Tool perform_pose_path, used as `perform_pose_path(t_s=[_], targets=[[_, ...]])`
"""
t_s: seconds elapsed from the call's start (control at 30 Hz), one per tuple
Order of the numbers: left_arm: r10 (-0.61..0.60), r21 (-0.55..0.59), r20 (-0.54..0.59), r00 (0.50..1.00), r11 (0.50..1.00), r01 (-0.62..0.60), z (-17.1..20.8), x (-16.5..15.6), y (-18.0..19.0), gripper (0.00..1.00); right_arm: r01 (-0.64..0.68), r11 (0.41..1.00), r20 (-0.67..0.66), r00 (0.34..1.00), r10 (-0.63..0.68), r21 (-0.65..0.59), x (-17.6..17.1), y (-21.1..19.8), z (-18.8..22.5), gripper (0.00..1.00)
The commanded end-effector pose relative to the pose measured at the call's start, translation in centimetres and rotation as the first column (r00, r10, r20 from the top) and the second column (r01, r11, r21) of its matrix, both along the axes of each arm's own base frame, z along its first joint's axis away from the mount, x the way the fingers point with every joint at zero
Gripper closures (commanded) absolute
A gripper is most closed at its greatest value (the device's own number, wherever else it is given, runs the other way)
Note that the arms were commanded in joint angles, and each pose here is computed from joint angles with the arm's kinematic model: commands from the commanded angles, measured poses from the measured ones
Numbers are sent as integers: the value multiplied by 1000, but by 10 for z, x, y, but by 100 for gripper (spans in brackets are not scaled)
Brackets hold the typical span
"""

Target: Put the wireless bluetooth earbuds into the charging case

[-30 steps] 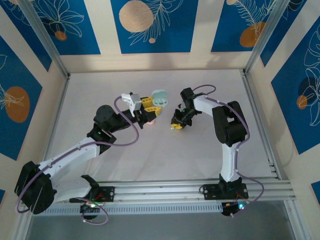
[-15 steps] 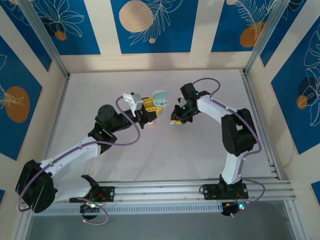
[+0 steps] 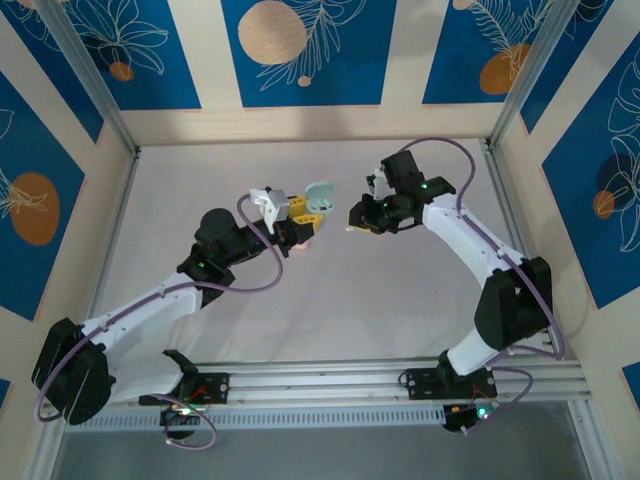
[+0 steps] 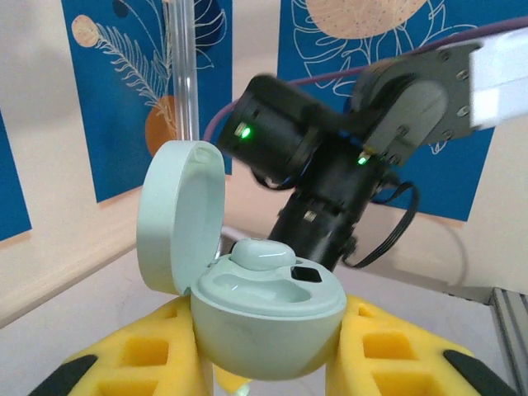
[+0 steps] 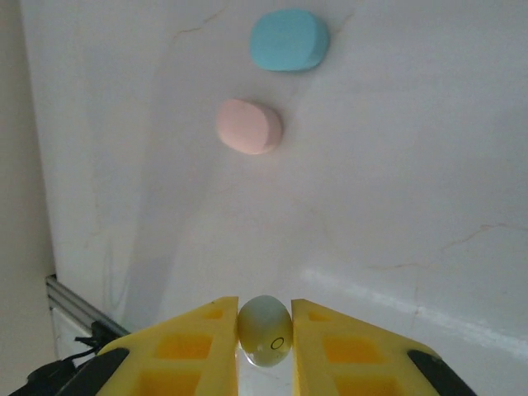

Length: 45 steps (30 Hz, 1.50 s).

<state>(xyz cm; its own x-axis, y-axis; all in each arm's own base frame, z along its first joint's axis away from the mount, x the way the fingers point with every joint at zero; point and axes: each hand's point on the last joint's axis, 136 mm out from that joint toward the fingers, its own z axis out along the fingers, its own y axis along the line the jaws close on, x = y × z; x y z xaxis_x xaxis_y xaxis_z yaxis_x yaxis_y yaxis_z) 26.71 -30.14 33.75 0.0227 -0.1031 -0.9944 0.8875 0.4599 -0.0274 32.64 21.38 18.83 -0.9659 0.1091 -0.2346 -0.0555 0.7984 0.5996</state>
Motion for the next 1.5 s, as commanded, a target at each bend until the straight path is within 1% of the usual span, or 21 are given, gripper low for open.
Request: perform_pose_path(t_s=[0.0, 0.5, 0.83, 0.97, 1.47], targets=[[13, 34, 12, 1000, 999, -13, -10, 2, -2, 75, -40, 998, 30, 999, 38, 56, -15, 1, 31, 80], [26, 130, 6, 1000, 991, -27, -33, 7, -5, 75, -100, 988, 217, 973, 72, 117, -40, 2, 115, 80], [28, 174, 2, 1000, 984, -28, -41, 9, -8, 75, -185, 973, 279, 950, 140, 141, -47, 25, 142, 80], [24, 176, 3, 1000, 984, -25, -41, 9, -10, 75, -212, 968, 291, 942, 166, 135, -49, 33, 144, 79], [22, 165, 12, 1000, 986, -24, -37, 8, -12, 75, -294, 951, 266, 928, 260, 96, -53, 57, 132, 79]])
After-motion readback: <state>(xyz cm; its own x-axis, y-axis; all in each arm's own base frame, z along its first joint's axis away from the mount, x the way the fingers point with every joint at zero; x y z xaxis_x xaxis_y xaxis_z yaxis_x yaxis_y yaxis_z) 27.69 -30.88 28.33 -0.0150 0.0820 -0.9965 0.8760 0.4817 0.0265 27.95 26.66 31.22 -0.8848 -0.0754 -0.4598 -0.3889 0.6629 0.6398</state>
